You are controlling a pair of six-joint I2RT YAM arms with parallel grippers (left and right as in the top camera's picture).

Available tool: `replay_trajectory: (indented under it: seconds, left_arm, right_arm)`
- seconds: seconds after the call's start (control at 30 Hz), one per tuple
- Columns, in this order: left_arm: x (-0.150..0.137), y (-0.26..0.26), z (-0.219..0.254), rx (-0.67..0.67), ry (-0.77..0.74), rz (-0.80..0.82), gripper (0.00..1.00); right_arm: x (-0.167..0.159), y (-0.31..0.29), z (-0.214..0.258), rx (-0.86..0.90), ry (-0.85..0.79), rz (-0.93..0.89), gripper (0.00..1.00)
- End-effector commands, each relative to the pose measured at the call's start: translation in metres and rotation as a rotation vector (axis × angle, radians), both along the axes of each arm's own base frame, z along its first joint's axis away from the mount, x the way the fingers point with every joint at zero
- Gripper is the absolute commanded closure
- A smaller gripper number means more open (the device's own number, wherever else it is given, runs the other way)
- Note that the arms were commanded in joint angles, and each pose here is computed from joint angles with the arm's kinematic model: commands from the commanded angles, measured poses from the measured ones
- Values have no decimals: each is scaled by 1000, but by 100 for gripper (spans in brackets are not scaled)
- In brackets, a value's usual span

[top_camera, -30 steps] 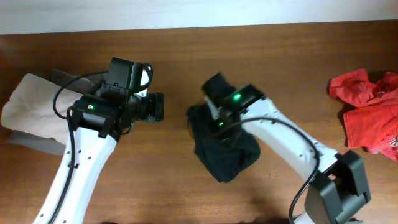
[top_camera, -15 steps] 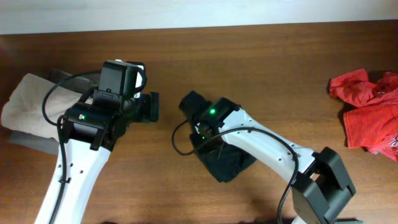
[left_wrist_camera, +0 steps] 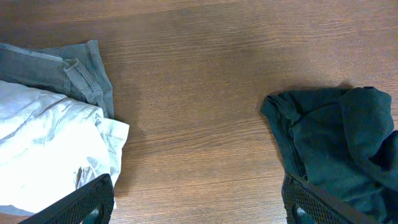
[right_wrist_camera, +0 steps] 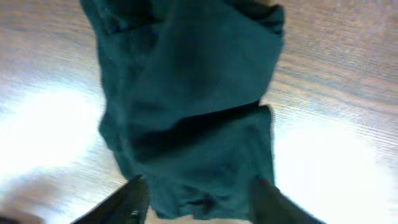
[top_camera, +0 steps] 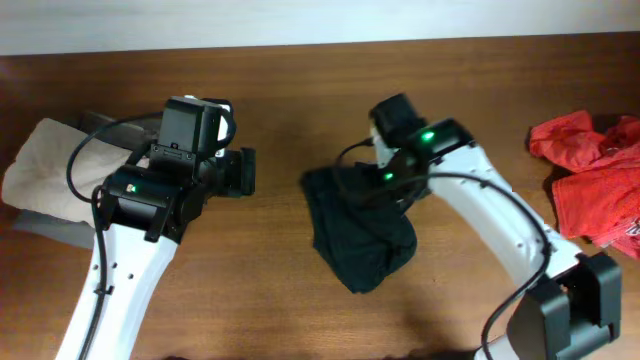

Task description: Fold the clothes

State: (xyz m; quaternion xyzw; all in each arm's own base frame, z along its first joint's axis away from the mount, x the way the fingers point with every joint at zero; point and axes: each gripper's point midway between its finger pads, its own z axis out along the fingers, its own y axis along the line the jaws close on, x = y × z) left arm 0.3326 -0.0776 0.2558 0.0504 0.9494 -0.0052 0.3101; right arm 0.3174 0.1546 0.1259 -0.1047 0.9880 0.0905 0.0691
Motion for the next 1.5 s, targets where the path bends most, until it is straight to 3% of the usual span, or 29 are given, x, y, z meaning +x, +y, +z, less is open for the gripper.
replay_trajectory:
  seconds: [0.0,0.3,0.73,1.03,1.2,1.47]
  left_arm:
    - [2,4,15,-2,-45,15,14]
    - [0,4,14,-1,-38,14,14]
    - [1,4,15,-2,-41,14,14]
    - [1,4,15,-1,-41,14,14]
    - [1,4,15,-1,-41,14,13]
    - [3,3,16,-5,-51,14,13]
  right_arm:
    - [6,-13,-19,-49,22,85,39]
    - [27,-48,-36,202,132,-105,42]
    - [-18,-40,-80,355,259,-7,42]
    - [-25,-28,-75,441,238,58,75]
    - [-36,-29,-54,442,230,72,81]
    - [-69,-7,-28,430,257,177,82]
